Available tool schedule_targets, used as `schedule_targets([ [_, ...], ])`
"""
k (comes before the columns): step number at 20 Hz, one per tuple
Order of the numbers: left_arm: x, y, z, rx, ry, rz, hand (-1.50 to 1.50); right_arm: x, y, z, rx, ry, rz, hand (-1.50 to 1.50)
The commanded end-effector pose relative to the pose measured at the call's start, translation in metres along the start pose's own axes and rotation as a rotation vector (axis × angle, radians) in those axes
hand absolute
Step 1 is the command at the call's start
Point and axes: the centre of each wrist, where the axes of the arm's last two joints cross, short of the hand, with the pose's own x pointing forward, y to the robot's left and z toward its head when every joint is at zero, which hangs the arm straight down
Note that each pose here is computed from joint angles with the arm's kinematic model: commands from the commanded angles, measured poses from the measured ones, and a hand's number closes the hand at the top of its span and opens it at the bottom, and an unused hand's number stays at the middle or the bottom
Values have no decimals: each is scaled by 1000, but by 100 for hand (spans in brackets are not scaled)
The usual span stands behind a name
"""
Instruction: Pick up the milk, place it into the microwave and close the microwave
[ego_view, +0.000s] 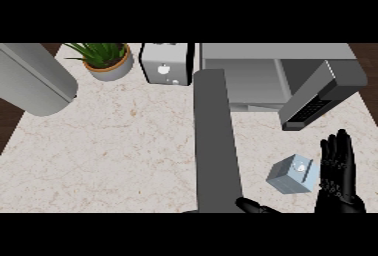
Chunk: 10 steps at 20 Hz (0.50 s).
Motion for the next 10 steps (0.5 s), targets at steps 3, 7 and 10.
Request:
schedule_targets([
  [3, 3, 14, 22, -4, 11, -6, -150, -50, -10, -1, -64, 65, 51, -150],
  [7, 13, 8, 15, -6, 23, -11, -150, -70, -39, 8, -86, 67, 63, -150],
  [10, -9, 25, 4, 5, 6, -6, -150, -100, -34, 1, -114, 102, 60, -150],
])
